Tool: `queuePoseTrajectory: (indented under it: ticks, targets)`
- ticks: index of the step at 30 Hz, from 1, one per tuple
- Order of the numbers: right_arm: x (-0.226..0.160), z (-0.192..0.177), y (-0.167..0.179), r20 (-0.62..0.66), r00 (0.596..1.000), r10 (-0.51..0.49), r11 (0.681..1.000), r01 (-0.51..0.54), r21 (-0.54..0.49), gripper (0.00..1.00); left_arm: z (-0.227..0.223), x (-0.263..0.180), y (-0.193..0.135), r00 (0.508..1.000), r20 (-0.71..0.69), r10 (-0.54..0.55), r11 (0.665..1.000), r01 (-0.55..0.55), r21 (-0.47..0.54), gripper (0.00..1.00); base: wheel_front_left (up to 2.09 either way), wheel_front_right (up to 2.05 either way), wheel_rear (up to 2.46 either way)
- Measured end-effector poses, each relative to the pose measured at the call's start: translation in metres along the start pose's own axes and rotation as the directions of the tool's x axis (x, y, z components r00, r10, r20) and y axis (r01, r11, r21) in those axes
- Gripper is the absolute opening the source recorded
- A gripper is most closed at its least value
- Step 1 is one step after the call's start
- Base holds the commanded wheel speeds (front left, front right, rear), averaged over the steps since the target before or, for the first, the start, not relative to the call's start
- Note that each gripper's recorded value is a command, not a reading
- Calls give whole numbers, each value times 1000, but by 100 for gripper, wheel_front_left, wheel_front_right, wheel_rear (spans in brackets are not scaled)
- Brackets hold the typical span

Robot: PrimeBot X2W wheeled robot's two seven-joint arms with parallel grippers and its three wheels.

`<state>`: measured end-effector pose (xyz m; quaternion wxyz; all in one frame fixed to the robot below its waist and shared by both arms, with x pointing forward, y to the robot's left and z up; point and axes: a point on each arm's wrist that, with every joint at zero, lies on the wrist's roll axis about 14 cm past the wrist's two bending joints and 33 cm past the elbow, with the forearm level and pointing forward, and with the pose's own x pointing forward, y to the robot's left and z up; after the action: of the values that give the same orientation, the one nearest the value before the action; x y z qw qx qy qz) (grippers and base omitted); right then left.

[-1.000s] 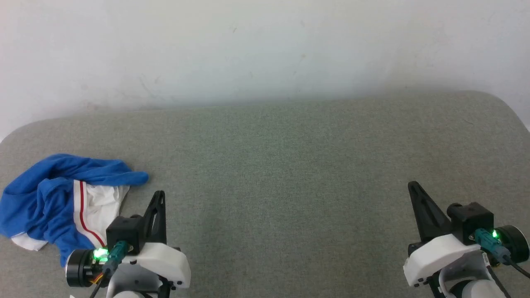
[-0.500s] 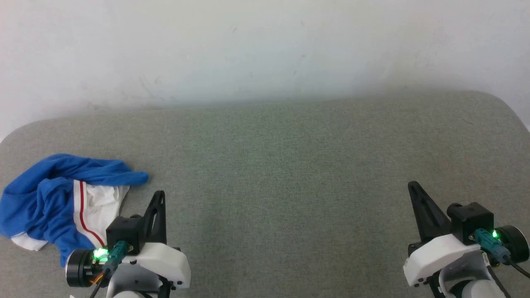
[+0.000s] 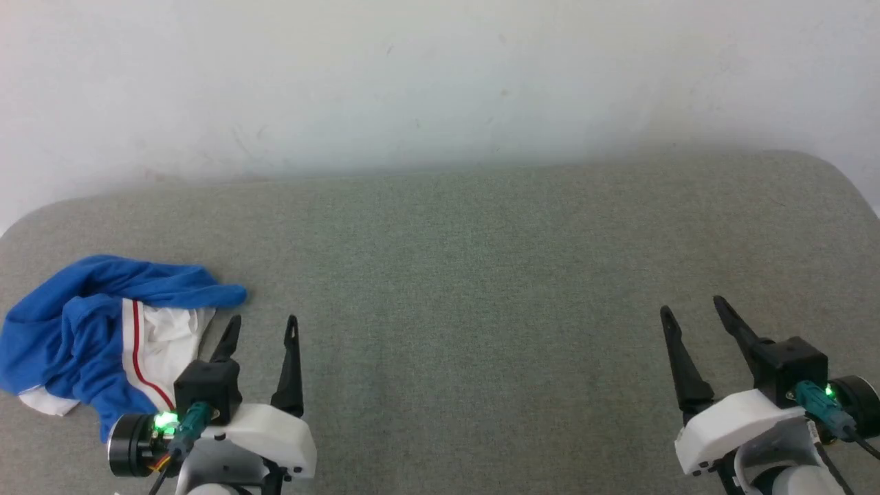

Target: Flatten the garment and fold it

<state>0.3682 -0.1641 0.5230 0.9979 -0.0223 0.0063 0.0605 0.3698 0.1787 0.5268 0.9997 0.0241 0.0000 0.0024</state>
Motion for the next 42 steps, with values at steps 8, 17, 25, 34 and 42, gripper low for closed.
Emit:
queuePoseTrajectory:
  ticks: [8,17,25,34,42]
  targets:
    - [-1,1,-7,13,1000,-22,1000,21,6,100,3,-1,1,1000,18,3,1000,-3,-5,100,0,0,0]
    - [1,4,-14,35,999,-40,999,39,13,100,6,-3,5,999,38,15,1000,-14,-20,100,0,0,0]
    - [5,6,-14,50,998,-38,999,37,15,100,7,-8,14,997,52,48,998,-47,-36,100,0,0,0]
    - [12,6,-3,60,998,-3,1000,2,15,100,11,-15,30,992,73,104,994,-101,-48,100,0,0,0]
    - [22,7,13,74,996,47,999,-47,10,100,10,-29,45,985,78,154,987,-150,-54,100,0,0,0]
